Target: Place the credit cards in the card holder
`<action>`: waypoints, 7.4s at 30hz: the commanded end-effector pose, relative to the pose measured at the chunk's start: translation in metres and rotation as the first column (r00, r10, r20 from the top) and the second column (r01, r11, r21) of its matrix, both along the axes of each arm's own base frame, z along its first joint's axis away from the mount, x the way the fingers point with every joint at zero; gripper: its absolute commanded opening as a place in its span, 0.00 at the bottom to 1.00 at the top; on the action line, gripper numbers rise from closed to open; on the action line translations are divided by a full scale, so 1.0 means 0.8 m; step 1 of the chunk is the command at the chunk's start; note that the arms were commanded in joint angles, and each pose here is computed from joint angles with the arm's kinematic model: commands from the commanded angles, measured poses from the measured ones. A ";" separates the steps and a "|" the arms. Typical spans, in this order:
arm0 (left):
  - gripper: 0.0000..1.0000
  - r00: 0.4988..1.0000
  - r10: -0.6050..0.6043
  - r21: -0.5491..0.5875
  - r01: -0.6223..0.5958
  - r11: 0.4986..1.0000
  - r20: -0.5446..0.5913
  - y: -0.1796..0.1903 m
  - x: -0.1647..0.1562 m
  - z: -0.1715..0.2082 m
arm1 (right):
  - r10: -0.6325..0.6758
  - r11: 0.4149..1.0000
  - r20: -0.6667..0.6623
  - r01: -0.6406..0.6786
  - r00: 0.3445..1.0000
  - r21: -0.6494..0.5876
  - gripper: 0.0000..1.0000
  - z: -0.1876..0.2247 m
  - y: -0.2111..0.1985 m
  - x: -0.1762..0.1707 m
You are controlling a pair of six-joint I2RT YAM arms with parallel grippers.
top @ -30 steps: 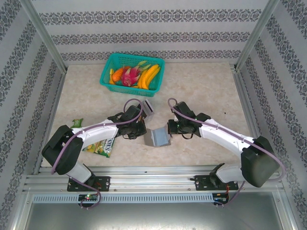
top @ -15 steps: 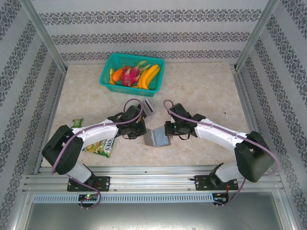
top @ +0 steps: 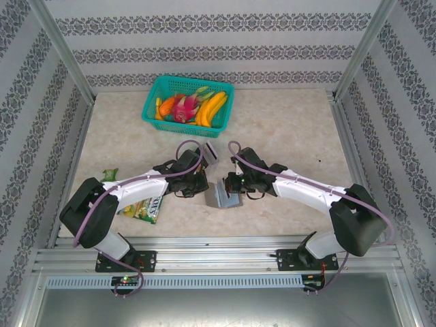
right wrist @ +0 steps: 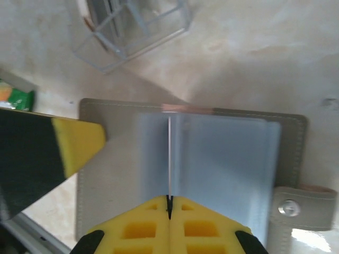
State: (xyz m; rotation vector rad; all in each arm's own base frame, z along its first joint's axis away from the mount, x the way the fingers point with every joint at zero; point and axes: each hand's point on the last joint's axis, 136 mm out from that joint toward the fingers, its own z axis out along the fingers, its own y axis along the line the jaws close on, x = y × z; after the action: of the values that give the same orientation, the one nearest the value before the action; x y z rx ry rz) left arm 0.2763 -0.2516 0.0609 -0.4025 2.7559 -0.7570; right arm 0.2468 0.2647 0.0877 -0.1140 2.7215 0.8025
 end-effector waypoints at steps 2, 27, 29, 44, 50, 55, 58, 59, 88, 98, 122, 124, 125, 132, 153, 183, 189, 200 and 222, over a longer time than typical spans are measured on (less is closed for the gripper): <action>0.00 1.000 0.016 -0.011 -0.016 1.000 0.005 0.001 0.004 -0.009 | 0.026 0.996 -0.044 -0.022 0.999 0.089 0.00 0.000 0.028 -0.002; 0.58 0.996 0.063 -0.023 -0.061 0.998 0.069 0.023 -0.002 0.011 | -0.031 0.998 -0.108 0.037 0.994 0.057 0.00 -0.038 0.023 -0.003; 0.58 0.996 0.056 -0.017 -0.055 0.998 0.065 0.022 -0.004 0.011 | -0.039 0.997 -0.103 0.044 0.994 0.055 0.00 -0.038 0.021 -0.001; 0.64 0.999 0.031 0.041 -0.030 0.999 -0.026 0.017 -0.005 -0.017 | -0.103 0.989 -0.067 0.109 0.992 0.103 0.00 -0.012 -0.007 0.009; 0.60 0.999 0.024 0.035 -0.023 0.999 -0.045 0.012 -0.005 -0.026 | -0.108 0.991 -0.083 0.114 0.991 0.066 0.00 -0.026 -0.019 0.009; 0.45 0.998 0.017 0.044 -0.015 0.999 -0.052 0.012 -0.006 -0.033 | -0.098 0.992 -0.095 0.105 0.991 0.073 0.00 -0.036 -0.018 0.008; 0.33 0.998 0.014 0.054 -0.010 0.998 -0.064 0.014 -0.008 -0.038 | -0.073 0.992 -0.097 0.083 0.993 0.097 0.00 -0.038 -0.013 0.008; 0.28 0.998 0.015 0.058 -0.011 0.998 -0.066 0.015 -0.008 -0.040 | -0.068 0.993 -0.094 0.076 0.993 0.093 0.00 -0.039 -0.014 0.007; 0.20 0.998 0.014 0.096 -0.008 0.995 -0.069 0.022 -0.010 -0.047 | 0.057 0.986 -0.064 -0.047 0.996 0.157 0.00 -0.078 0.007 -0.008; 0.18 0.998 0.021 0.095 -0.015 0.995 -0.064 0.024 -0.011 -0.046 | 0.085 0.988 -0.079 -0.074 0.993 0.134 0.00 -0.072 0.010 -0.015; 0.16 0.998 0.023 0.104 -0.016 0.994 -0.063 0.026 -0.011 -0.045 | 0.139 0.987 -0.167 -0.122 0.976 0.109 0.00 -0.070 0.006 -0.011; 0.17 0.998 0.021 0.103 -0.015 0.995 -0.063 0.026 -0.011 -0.044 | 0.148 0.984 -0.176 -0.127 0.973 0.126 0.00 -0.071 0.010 -0.012; 0.17 0.998 0.022 0.102 -0.015 0.995 -0.061 0.026 -0.010 -0.044 | 0.155 0.983 -0.185 -0.132 0.971 0.128 0.00 -0.072 0.012 -0.012; 0.17 0.998 0.020 0.098 -0.014 0.995 -0.059 0.024 -0.009 -0.044 | 0.151 0.983 -0.193 -0.127 0.970 0.130 0.00 -0.075 0.019 -0.009; 0.18 0.999 0.020 0.085 -0.016 0.996 -0.039 0.024 -0.009 -0.036 | 0.125 0.992 -0.191 -0.129 0.974 -0.012 0.19 -0.072 0.015 -0.013; 0.18 0.999 0.019 0.075 -0.017 0.997 -0.026 0.025 -0.010 -0.035 | 0.164 0.980 -0.172 -0.141 0.971 0.140 0.21 -0.062 0.067 -0.002; 0.17 1.000 0.018 0.095 -0.016 0.995 -0.022 0.030 -0.010 -0.034 | 0.182 0.973 -0.153 -0.156 0.971 0.167 0.25 -0.051 0.070 -0.001; 0.23 1.000 0.025 0.155 -0.028 0.987 0.018 0.049 -0.009 -0.016 | 0.078 0.989 -0.030 -0.082 0.996 -0.126 0.26 -0.020 0.002 0.027; 0.47 0.989 0.085 0.111 -0.099 0.989 0.121 0.062 0.020 0.044 | 0.071 0.987 0.162 -0.047 0.984 -0.151 0.27 0.053 0.013 0.073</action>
State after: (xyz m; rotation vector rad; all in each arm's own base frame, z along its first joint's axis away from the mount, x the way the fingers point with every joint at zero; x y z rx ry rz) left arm 0.2801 -0.2130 0.0827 -0.4106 2.6695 -0.5919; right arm 0.2931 0.2772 0.1012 -0.2491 2.7177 0.6464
